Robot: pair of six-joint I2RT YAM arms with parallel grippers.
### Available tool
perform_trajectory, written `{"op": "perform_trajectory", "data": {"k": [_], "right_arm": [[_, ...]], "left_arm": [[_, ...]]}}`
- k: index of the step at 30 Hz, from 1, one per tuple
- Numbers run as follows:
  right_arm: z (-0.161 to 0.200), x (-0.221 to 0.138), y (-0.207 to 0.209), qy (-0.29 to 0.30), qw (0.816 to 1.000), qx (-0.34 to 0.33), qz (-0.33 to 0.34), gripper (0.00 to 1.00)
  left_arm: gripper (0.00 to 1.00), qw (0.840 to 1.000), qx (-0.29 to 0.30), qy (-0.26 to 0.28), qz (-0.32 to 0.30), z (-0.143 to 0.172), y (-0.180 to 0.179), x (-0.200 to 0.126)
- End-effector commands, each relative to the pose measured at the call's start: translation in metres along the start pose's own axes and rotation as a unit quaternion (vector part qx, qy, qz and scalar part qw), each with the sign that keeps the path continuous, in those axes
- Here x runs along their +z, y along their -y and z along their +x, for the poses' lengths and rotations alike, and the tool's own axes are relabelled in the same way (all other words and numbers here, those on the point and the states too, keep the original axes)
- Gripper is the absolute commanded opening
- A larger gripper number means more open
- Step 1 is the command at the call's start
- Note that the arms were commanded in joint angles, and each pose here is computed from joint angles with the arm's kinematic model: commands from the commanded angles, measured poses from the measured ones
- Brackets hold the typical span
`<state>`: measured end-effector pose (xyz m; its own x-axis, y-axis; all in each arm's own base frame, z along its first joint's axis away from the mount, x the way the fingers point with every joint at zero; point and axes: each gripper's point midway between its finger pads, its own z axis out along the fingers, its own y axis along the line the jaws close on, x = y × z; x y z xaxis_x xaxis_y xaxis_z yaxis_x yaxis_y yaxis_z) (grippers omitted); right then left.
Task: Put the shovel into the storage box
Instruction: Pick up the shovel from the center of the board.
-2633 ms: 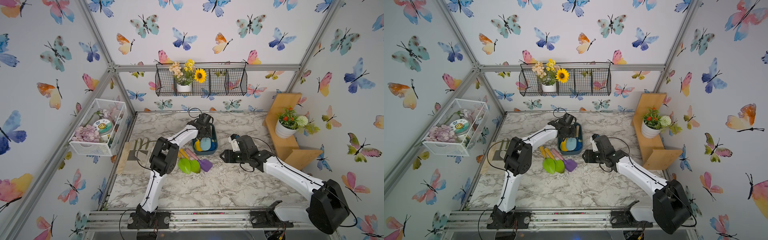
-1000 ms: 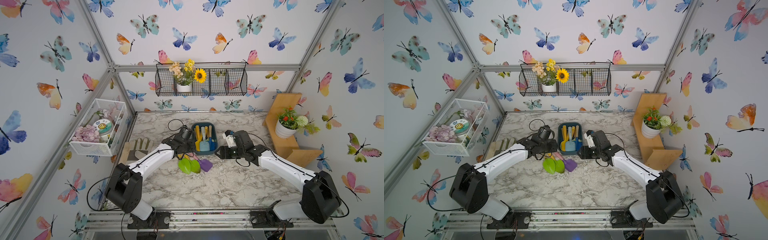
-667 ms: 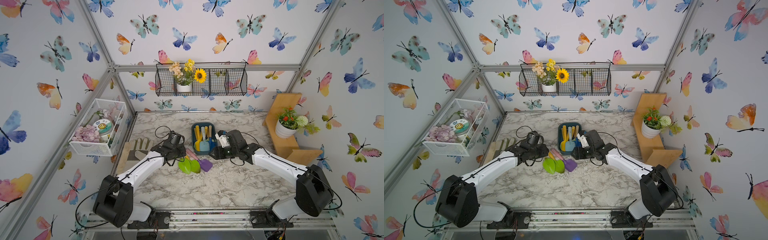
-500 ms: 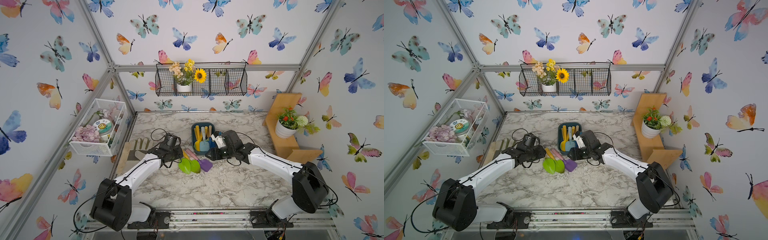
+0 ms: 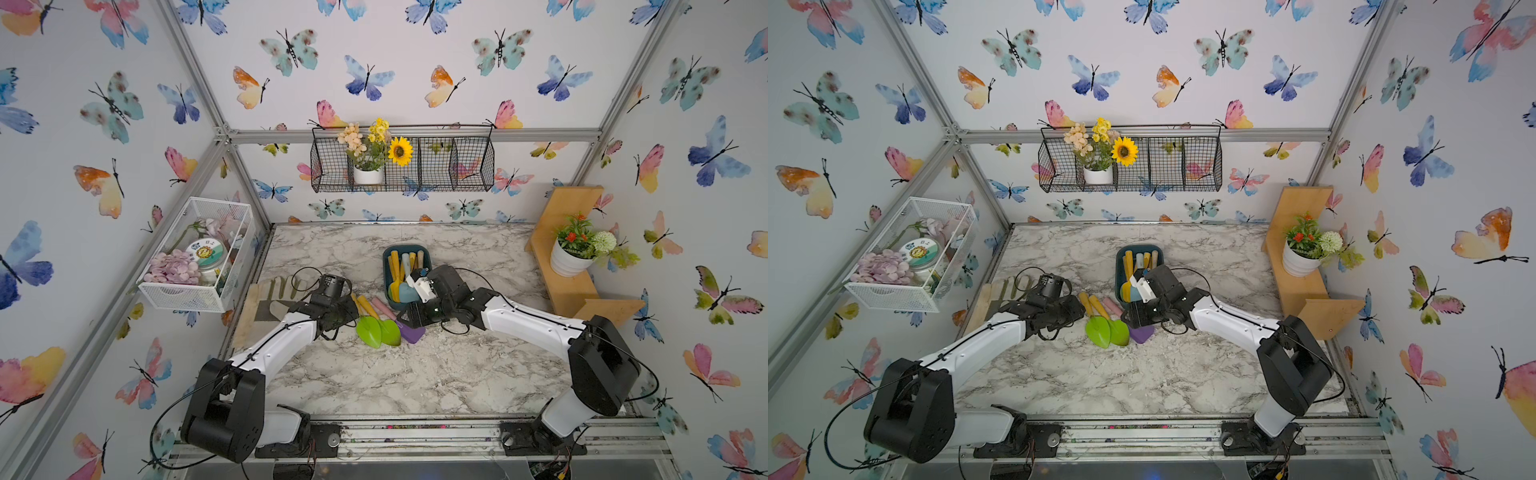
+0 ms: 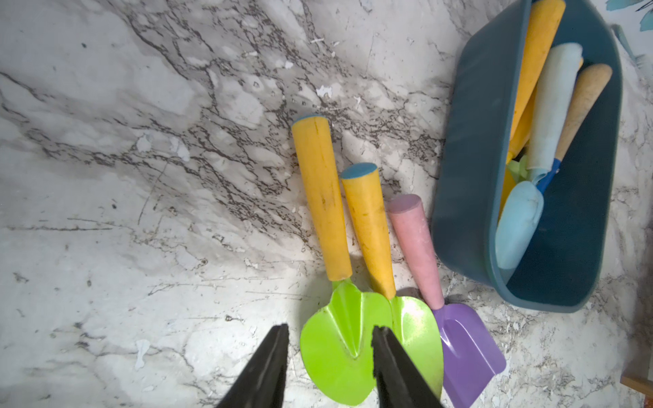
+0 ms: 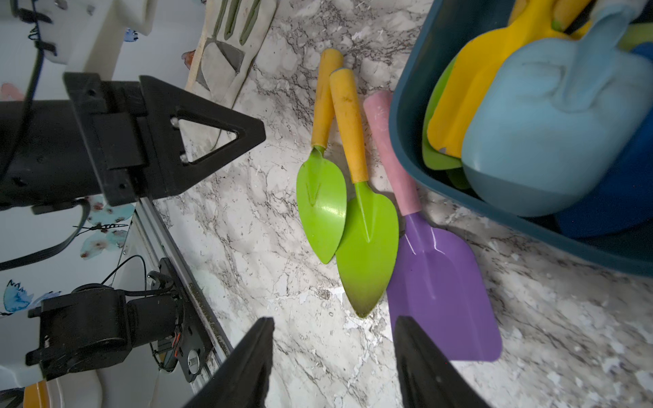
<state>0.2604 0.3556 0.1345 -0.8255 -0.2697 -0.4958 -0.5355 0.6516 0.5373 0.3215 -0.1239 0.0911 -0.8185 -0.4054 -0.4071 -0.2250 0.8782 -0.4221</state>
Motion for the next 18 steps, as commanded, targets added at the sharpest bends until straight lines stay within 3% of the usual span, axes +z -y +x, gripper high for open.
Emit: {"op": "perform_trajectory", "data": {"k": [1, 18], "right_arm": [[-0.006, 0.002, -0.012, 0.005, 1.0, -0.01, -0.02, 0.59], [0.001, 0.002, -0.005, 0.006, 1.0, -0.001, -0.007, 0.59]], "left_arm": [[0.45, 1.0, -0.009, -0.01, 0.007, 0.002, 0.0, 0.01], [0.44, 0.999, -0.016, -0.027, -0.008, -0.002, 0.001, 0.045]]}}
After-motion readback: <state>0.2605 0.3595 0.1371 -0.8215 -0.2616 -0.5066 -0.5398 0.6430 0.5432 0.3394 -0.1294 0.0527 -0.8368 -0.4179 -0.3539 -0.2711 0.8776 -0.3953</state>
